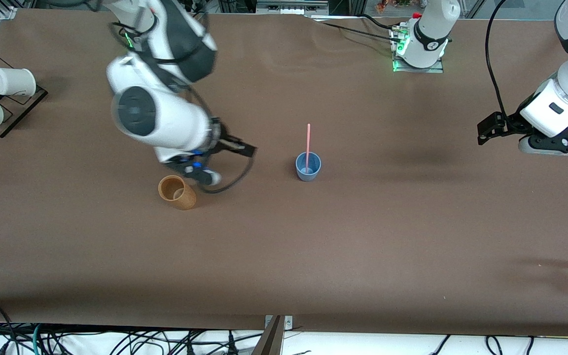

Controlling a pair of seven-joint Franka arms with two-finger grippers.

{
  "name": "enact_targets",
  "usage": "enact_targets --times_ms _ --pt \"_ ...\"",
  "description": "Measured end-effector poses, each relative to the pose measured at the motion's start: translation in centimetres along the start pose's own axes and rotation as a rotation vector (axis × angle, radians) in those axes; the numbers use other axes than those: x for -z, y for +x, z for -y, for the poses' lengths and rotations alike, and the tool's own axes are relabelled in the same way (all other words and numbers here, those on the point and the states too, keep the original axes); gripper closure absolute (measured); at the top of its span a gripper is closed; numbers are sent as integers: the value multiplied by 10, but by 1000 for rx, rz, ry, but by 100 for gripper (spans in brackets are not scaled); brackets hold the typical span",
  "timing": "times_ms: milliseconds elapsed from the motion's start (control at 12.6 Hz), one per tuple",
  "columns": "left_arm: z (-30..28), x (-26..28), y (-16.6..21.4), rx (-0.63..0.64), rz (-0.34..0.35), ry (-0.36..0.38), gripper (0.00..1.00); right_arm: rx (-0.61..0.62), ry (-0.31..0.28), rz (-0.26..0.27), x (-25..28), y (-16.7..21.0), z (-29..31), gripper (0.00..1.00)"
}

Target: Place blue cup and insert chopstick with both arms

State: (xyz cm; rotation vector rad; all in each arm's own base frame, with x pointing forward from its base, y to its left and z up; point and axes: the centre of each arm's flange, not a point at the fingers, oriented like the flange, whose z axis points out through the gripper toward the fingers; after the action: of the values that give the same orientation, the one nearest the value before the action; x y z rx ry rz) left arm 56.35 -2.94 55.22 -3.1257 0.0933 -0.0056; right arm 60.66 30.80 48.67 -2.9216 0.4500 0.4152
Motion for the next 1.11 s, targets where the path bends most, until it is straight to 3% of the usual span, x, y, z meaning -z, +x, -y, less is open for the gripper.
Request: enact_targets --times_ms 158,316,554,712,1107 --pt "0 0 0 -1 1 0 0 180 -40 -50 37 26 -70 0" --pt "-1 0 -1 -1 5 0 0 330 -116 -94 60 37 -127 0" --pt "0 0 -1 -1 9 0 0 485 -186 -174 77 19 -167 0" --pt "0 0 -1 -1 9 0 0 519 -192 -206 85 5 -179 0" --pt "0 0 -1 -1 9 0 0 523 -191 -219 89 1 -183 0"
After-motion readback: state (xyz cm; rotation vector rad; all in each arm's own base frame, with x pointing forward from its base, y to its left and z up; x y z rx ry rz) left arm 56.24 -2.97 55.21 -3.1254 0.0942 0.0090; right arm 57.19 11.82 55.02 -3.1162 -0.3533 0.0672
